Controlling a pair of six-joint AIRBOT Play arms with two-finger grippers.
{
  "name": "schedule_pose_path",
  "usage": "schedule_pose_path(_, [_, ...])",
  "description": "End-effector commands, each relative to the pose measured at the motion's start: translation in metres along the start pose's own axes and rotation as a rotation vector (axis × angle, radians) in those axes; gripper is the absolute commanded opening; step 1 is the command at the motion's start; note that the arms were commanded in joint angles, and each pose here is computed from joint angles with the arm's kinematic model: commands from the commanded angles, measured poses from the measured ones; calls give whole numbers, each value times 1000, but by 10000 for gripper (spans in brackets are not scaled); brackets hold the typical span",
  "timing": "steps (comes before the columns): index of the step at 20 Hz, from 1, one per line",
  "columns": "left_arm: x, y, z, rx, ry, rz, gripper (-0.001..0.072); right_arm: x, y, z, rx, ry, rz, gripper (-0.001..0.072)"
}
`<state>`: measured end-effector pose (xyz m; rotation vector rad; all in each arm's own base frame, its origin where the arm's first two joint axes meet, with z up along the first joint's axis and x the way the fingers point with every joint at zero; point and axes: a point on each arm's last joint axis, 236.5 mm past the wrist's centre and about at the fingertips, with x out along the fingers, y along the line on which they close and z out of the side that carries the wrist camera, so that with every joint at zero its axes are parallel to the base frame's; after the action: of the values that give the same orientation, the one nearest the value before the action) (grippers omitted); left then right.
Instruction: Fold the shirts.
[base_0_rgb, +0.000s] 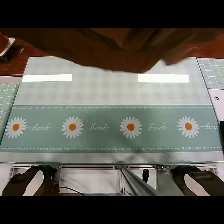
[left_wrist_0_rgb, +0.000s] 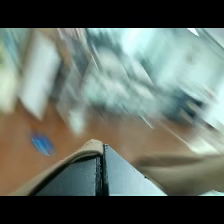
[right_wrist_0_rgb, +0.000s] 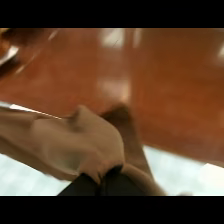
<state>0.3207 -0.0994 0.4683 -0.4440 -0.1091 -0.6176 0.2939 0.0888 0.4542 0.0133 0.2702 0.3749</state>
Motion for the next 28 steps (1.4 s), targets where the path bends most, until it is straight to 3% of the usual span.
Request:
schedule_pose_path(1, [-68,-53,62,274,-194,130,13,-100,-9,15,-52,-115,-187,19])
schedule_pose_path(6, [-122,-74,76,464,-260,321,13,-151,-26,-18,1,-79,-326,19])
schedule_pose_path(9, [-115,-50,60,424,-183,358,13,-129,-32,-70,42,103,-323,19])
schedule_pose_path(14, [-65,60,-23,147,103,381,13,-47,-52,-195,144,493,-296,19])
schedule_pose_path(19, [21,145,-161,-119,446,306,13,44,-69,-335,278,725,-271,18])
schedule_pose_path(26, [72,202,-317,-357,717,333,16,142,-131,-426,408,920,-328,18])
schedule_pose_path(27, [69,201,-334,-408,765,336,77,153,-139,-432,440,946,-317,18])
schedule_pose_path(28, [63,199,-349,-438,817,327,309,161,-144,-436,474,966,-307,21])
